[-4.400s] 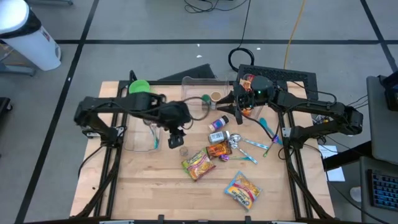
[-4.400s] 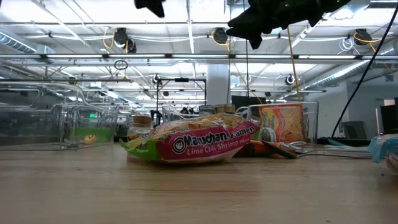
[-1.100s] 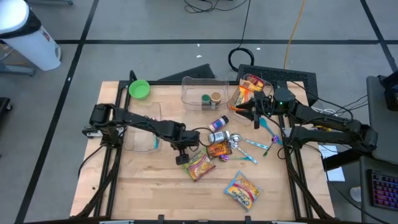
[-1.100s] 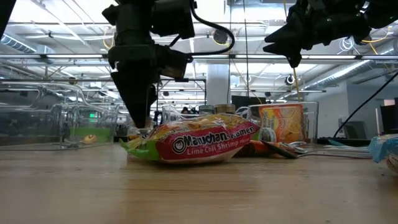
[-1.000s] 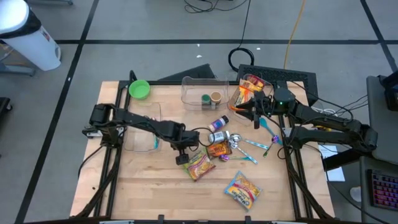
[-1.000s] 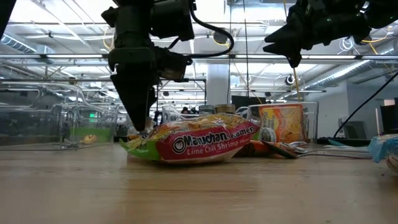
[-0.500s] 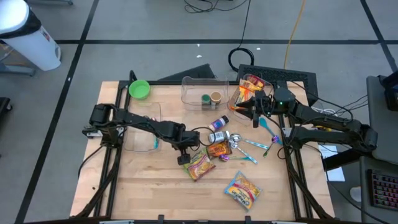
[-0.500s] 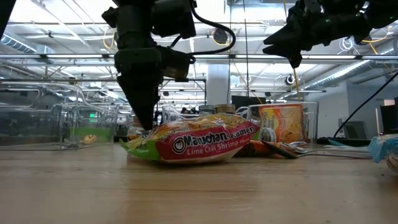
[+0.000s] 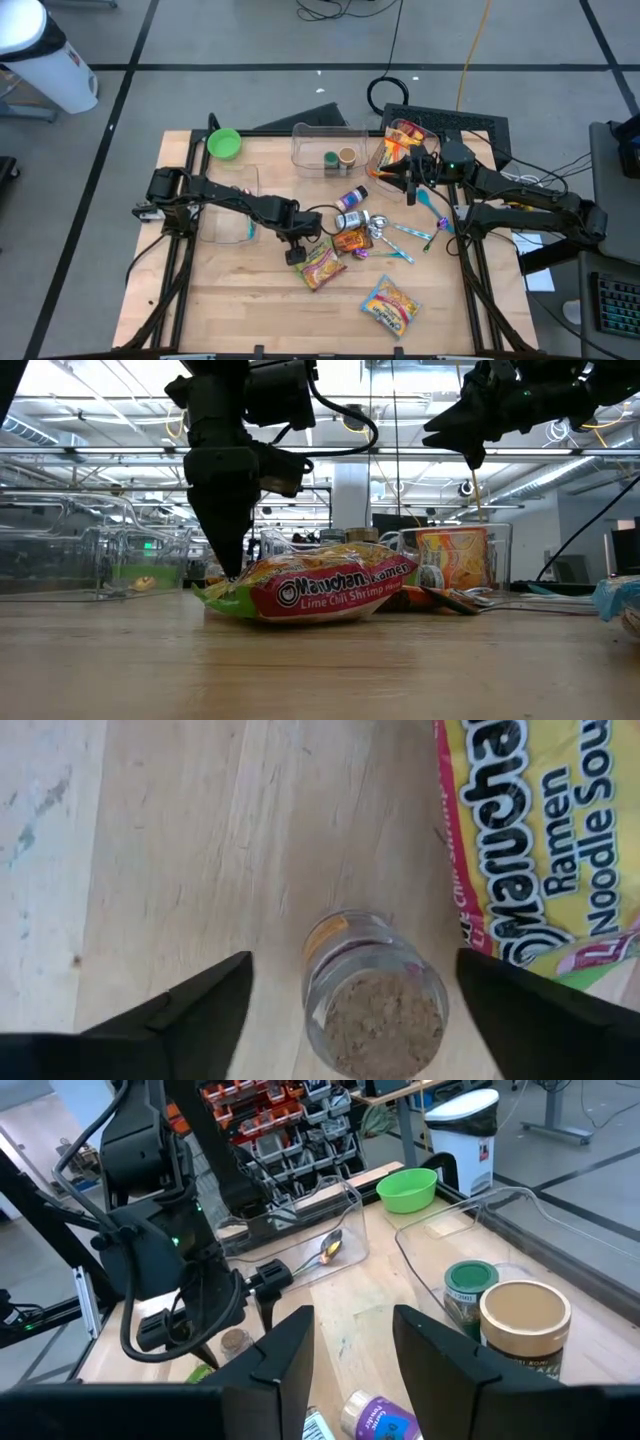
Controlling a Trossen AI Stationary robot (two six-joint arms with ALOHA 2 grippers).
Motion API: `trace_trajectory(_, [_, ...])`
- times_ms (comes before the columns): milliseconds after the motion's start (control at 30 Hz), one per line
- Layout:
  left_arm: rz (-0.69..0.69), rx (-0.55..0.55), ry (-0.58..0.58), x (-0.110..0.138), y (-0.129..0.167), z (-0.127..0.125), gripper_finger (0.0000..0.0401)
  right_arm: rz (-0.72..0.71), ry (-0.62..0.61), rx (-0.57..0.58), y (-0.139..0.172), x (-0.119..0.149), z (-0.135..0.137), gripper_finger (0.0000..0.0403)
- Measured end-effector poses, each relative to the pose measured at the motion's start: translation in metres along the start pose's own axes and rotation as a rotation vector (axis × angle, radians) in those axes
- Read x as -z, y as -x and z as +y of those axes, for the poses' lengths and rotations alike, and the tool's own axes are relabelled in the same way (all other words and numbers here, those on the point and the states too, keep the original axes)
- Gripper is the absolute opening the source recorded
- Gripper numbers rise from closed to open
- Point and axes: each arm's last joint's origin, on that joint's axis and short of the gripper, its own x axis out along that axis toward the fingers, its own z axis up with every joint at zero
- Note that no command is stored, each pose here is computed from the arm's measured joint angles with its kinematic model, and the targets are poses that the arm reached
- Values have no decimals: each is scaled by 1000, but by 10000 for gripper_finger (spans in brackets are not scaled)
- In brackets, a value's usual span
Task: Pick & Place Food Item
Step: Put the brown spice bottle into the middle transparent bin
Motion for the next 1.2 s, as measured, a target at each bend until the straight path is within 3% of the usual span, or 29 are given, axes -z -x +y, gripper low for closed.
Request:
trace_trajectory(267, [16,14,0,1,1,0,183,0,0,0,0,0,0,130])
trace_trajectory(767, [100,120,93,-7,14,16,185,0,0,0,0,0,0,130])
trace_trajectory(933, [105,107,42,-22,43,24,185,-1,0,0,0,0,0,130])
trace_trajectory(1200, [-6,100,-2,-55,117,35,185,-13,-6,-4,0,-1,0,130])
